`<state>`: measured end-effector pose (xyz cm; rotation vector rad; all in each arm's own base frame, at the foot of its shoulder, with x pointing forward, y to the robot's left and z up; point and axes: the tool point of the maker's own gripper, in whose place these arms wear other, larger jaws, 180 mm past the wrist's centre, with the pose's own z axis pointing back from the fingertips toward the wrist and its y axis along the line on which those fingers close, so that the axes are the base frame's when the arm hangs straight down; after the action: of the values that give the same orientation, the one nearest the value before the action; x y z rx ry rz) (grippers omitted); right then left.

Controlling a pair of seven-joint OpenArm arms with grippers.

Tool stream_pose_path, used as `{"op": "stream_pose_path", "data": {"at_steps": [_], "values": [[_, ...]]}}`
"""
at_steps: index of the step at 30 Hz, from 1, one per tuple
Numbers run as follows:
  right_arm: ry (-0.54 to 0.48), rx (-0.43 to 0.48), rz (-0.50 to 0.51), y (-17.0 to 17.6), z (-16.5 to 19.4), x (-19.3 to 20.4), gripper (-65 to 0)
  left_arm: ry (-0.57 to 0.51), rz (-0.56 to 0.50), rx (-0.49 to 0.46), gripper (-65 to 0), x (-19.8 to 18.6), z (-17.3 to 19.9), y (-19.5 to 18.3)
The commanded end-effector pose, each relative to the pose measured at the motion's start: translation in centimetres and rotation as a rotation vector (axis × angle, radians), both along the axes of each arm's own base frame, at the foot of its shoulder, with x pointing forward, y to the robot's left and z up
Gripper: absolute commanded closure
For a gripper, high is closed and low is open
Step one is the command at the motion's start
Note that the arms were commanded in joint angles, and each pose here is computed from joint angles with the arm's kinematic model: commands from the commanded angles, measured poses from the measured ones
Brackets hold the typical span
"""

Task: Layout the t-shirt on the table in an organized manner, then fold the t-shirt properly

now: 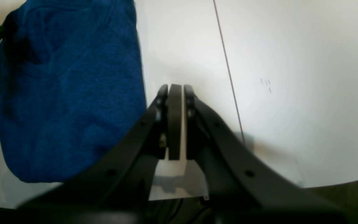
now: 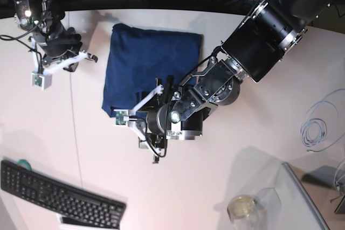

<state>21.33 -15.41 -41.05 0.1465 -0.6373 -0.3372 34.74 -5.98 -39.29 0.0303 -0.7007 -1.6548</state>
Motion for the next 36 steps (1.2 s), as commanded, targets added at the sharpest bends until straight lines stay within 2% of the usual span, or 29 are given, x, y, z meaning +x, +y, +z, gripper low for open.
{"op": "stream_pose_path", "data": {"at_steps": [1, 5, 8, 9, 10, 13, 16, 20, 25, 28, 30, 33, 36], "values": [[-0.036, -0.01, 0.0, -0.2, 0.8, 0.7, -2.1, -0.055, -0.001, -0.019, -32.3, 1.2, 2.0, -0.4], [-0.037, -0.011, 0.003, -0.3, 0.8, 0.7, -2.1, -0.119, 0.024, 0.001, -31.4, 1.3, 4.1, 1.1], [-0.034, -0.018, 0.004, -0.6, 0.7, 0.5, -2.1, -0.175, 0.128, -0.033, -30.8, 1.5, 6.7, 3.9], [-0.038, -0.021, 0.003, -0.7, 0.9, 0.6, -2.1, -0.185, 0.187, -0.064, -28.1, 1.5, 7.5, 5.3], [-0.037, -0.027, 0.003, -0.9, 0.8, 0.6, -2.0, -0.178, 0.251, -0.096, -23.9, 1.1, 7.6, 6.8], [-0.021, -0.087, 0.03, -2.7, 0.7, -0.2, -1.7, -0.18, 0.482, -0.174, 0.0, -0.3, 8.3, 13.1], [-0.029, -0.153, 0.062, -4.3, 1.0, -1.0, -1.5, -0.152, 0.655, -0.21, 0.0, -3.9, 6.9, 18.6], [-0.107, -0.255, 0.125, -6.3, 3.1, -2.8, -1.2, -0.052, 0.797, -0.288, 0.0, -10.7, 3.0, 22.9], [0.002, -0.307, 0.208, -7.7, 1.8, -7.3, -1.2, 0.1, 0.98, -0.471, 0.0, -19.2, 0.7, 25.6], [0.077, -0.274, 0.33, -6.7, 1.1, -10.8, -1.2, 0.19, 1.127, -0.589, 0.0, -23.5, -0.1, 26.7], [0.123, -0.203, 0.466, -4.7, 0.5, -13.7, -1.2, 0.24, 1.193, -0.611, 0.0, -26.2, -1.2, 27.3], [0.234, -0.106, 0.61, -2.7, -0.1, -18.7, -1.2, 0.286, 1.269, -0.647, 0.0, -29.9, -2.9, 27.2], [0.382, -0.098, 0.651, -3.9, -1.2, -22.1, -1.2, 0.317, 1.319, -0.677, 0.0, -33.3, -4.8, 26.5]]}}
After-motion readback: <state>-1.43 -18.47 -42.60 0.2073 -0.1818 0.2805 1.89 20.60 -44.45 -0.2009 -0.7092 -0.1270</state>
